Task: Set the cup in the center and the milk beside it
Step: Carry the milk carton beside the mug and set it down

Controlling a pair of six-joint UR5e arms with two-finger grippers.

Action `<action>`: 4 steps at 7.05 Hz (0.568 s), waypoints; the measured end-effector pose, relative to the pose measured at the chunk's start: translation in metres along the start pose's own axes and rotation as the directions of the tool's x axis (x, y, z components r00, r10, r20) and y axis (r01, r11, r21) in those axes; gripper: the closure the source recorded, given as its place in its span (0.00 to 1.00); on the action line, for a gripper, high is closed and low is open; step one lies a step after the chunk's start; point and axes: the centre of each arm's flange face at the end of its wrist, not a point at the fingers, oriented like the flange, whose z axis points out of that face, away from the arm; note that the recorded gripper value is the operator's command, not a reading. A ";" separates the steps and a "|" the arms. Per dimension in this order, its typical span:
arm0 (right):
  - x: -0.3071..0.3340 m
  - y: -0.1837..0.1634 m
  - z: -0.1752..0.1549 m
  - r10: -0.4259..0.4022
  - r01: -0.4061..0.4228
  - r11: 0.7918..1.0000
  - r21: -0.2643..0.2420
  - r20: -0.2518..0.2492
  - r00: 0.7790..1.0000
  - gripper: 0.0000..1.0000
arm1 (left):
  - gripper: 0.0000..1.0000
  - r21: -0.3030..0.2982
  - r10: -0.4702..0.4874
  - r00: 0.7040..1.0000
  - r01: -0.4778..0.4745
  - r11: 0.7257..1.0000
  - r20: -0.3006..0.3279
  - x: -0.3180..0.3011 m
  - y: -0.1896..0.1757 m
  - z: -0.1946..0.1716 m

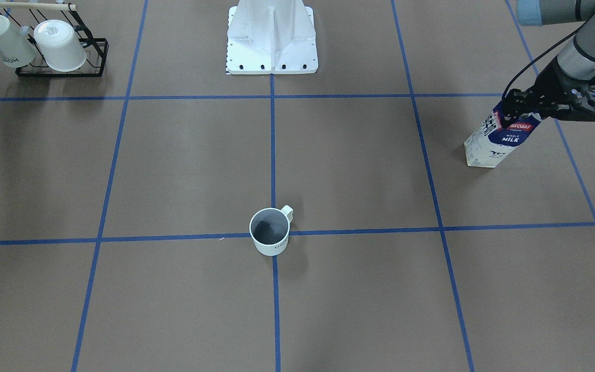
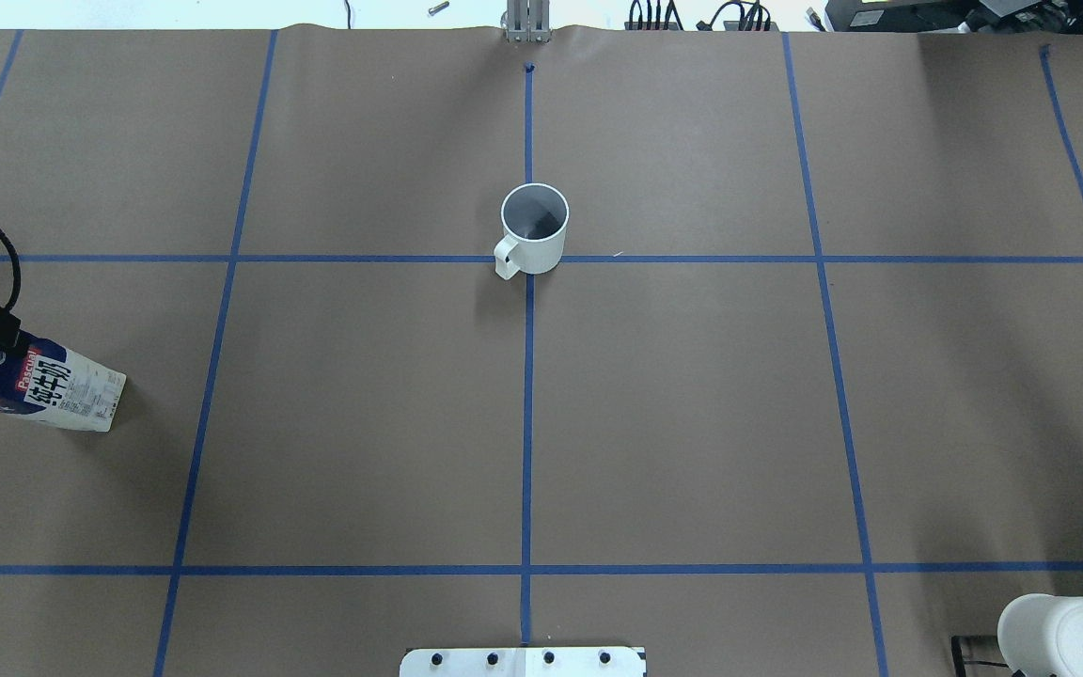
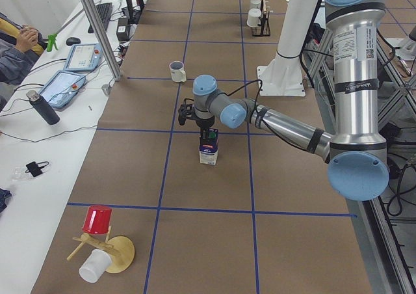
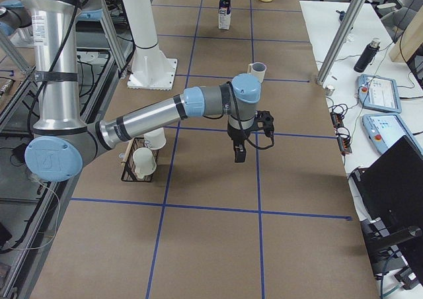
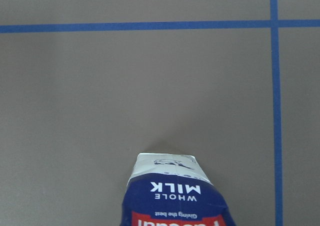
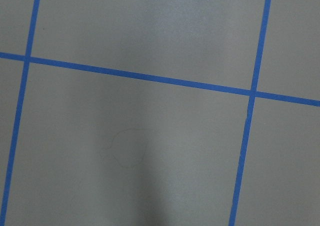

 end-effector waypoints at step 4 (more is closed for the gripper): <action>-0.001 0.000 -0.001 0.000 0.000 1.000 0.000 0.000 1.000 0.00 | 0.74 0.017 -0.117 0.993 0.116 0.993 0.031 0.153 -0.117 -0.065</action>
